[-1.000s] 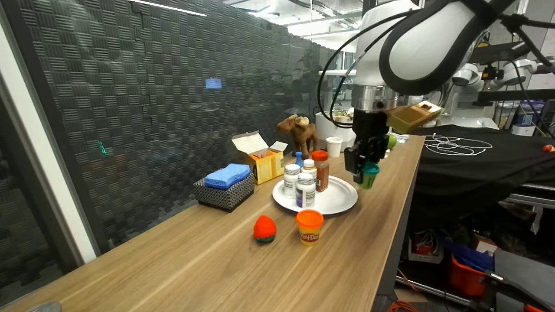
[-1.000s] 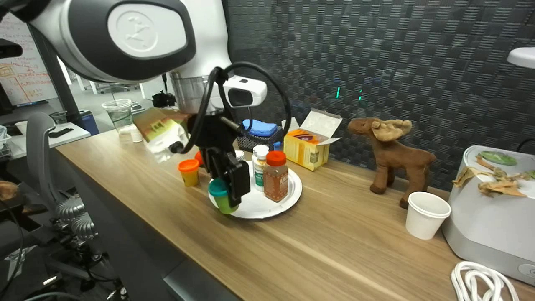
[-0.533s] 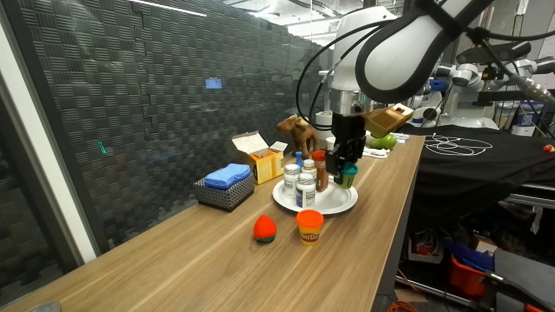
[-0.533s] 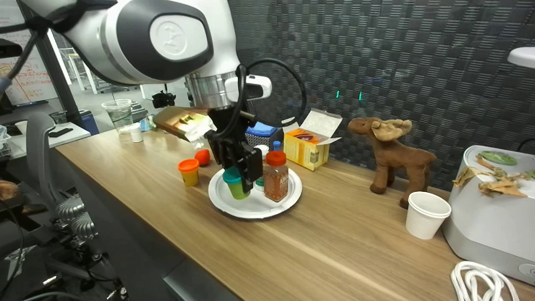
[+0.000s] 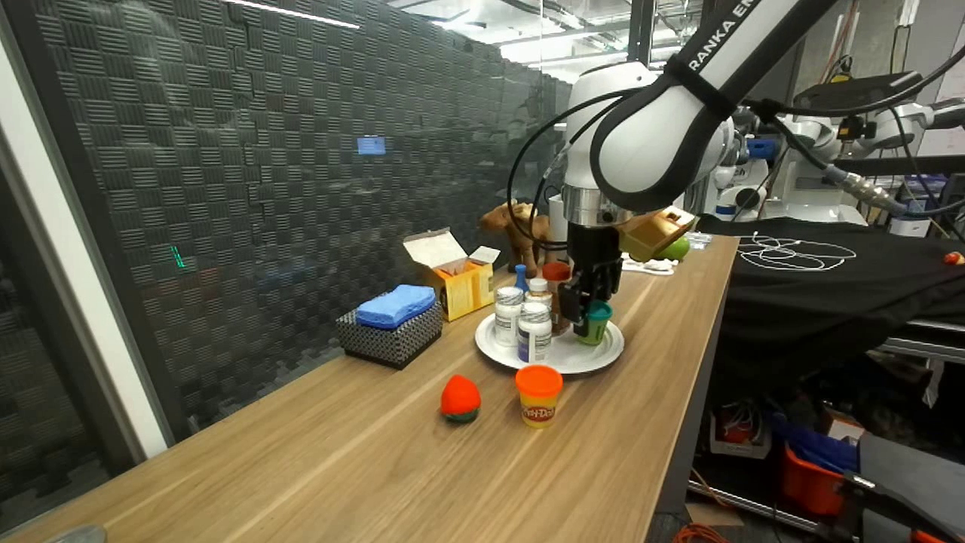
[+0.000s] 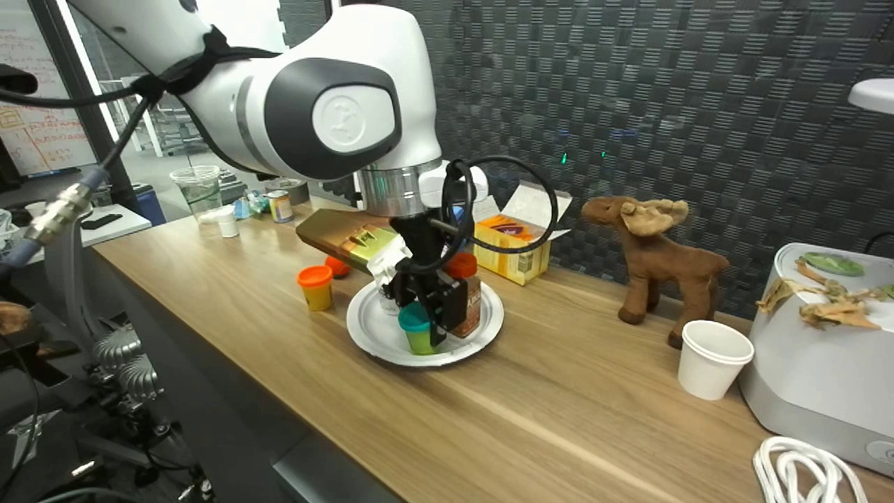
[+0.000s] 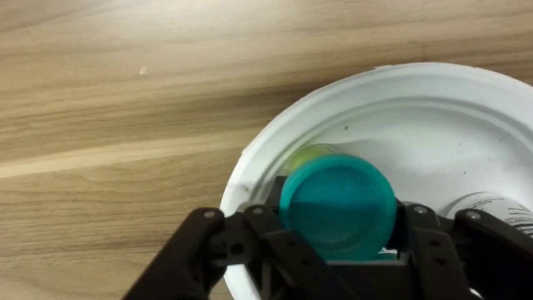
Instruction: Put the bottles and the red object on the plate
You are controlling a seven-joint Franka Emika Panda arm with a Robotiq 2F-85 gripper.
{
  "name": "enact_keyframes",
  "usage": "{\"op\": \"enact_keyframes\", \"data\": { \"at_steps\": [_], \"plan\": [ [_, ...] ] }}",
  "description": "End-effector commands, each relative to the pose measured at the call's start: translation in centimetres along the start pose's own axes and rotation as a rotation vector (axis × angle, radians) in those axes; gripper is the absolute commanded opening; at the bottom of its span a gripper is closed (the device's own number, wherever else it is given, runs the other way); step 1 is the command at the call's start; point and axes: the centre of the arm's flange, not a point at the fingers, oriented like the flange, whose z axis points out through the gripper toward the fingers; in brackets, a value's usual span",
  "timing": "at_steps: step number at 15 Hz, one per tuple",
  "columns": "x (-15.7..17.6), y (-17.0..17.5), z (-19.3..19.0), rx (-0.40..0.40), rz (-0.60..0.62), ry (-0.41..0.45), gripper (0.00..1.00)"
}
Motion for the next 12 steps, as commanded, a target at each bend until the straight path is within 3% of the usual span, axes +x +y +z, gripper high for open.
{"op": "enact_keyframes", "data": {
  "at_steps": [1,2,3,4,8,12],
  "plan": [
    [0.9,0.7,-0.3,0.015,-0.024,0.028,0.22],
    [0.7,0.7,-0.3,0.012,-0.033,0.03,0.29],
    [0.3,0.6,-0.5,0.007,-0.042,0.036,0.72],
    [0.0,0.5,-0.7,0.007,-0.049,0.039,0.73],
    [-1.9,0.1,-2.3,0.011,-0.087,0.061,0.99],
    [-4.9,-0.5,-4.4,-0.009,-0.104,0.118,1.0]
  ]
}}
